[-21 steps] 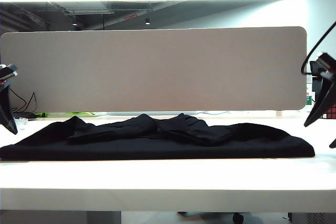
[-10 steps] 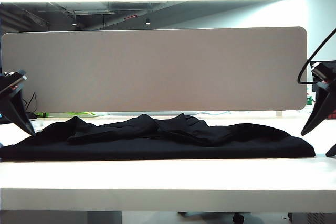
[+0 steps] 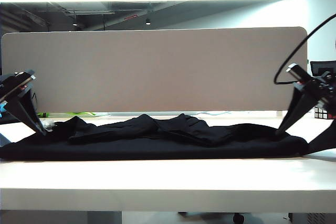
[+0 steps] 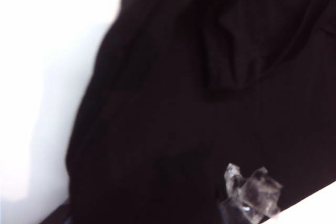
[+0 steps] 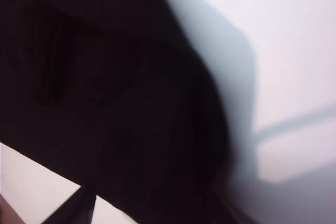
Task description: Fold the bottom side of the T-shirt horizontally towards the center, about one-third of the way, then fold the sleeve back towards the center, creating a straight line along the edge of the T-shirt, and finally fold the bottom of the T-shirt up towards the top, creating a neat rectangle.
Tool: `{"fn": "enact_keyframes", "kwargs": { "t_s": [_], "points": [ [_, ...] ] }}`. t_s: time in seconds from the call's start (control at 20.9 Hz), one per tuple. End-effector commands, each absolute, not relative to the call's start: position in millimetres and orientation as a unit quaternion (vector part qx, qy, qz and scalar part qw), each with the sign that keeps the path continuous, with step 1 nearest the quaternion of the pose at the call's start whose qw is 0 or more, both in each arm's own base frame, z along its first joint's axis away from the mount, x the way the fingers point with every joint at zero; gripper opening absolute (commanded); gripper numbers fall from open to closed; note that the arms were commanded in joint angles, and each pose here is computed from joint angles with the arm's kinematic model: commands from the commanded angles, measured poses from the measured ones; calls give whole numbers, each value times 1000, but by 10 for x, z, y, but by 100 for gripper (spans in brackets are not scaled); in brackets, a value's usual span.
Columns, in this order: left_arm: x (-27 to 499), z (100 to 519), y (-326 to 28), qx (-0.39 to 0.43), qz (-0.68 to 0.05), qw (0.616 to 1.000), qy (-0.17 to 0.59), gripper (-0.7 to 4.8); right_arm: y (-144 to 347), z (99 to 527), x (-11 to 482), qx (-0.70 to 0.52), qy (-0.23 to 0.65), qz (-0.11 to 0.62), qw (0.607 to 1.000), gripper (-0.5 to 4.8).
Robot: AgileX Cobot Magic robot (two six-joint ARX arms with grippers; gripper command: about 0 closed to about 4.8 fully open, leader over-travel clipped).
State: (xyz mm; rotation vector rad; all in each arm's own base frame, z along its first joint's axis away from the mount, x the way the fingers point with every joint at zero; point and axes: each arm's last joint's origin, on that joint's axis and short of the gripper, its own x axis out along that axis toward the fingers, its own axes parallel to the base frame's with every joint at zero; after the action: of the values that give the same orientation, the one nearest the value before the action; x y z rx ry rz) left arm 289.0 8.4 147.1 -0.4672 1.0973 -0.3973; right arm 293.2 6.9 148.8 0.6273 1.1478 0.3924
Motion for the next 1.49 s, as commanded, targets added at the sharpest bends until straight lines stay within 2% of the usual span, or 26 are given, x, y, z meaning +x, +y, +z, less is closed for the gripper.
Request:
{"fn": "enact_keyframes", "kwargs": {
  "t_s": [0.05,0.19,0.24,0.34,0.43,0.48,0.58,0.77,0.91,1.1,1.25,1.49],
  "points": [
    [2775,1318,12,-216,-164,773,574,305,107,1429,2928,282,544,166,773,270],
    [2775,1318,-30,-209,-169,773,575,299,109,1423,2931,281,544,165,773,258],
    [2776,1318,-49,-207,-171,772,576,280,108,1423,2932,280,544,164,774,247],
    [2782,1320,-81,-203,-175,774,574,169,108,1425,2937,279,542,165,775,168],
    [2790,1322,-81,-202,-176,776,571,114,109,1428,2944,278,539,166,778,91],
    [2797,1325,-80,-201,-176,779,568,61,109,1432,2952,277,534,168,781,18],
    [2800,1327,-78,-203,-178,779,566,1,110,1437,2957,276,532,171,782,-6],
    [2679,1393,-82,-209,-175,755,596,-5,118,1503,2866,281,548,180,767,-6],
    [2505,1584,-67,-194,-170,752,606,-5,129,1759,2722,262,537,193,778,-6],
    [2183,2051,-65,-173,-168,795,557,-5,133,2317,2396,247,474,207,820,-6],
    [1990,2406,-64,-173,-161,846,477,-5,121,2684,2116,228,407,193,863,-6],
    [2117,2629,-58,-193,-162,893,373,-5,125,2808,2205,250,349,207,879,-6]
  ]
}}
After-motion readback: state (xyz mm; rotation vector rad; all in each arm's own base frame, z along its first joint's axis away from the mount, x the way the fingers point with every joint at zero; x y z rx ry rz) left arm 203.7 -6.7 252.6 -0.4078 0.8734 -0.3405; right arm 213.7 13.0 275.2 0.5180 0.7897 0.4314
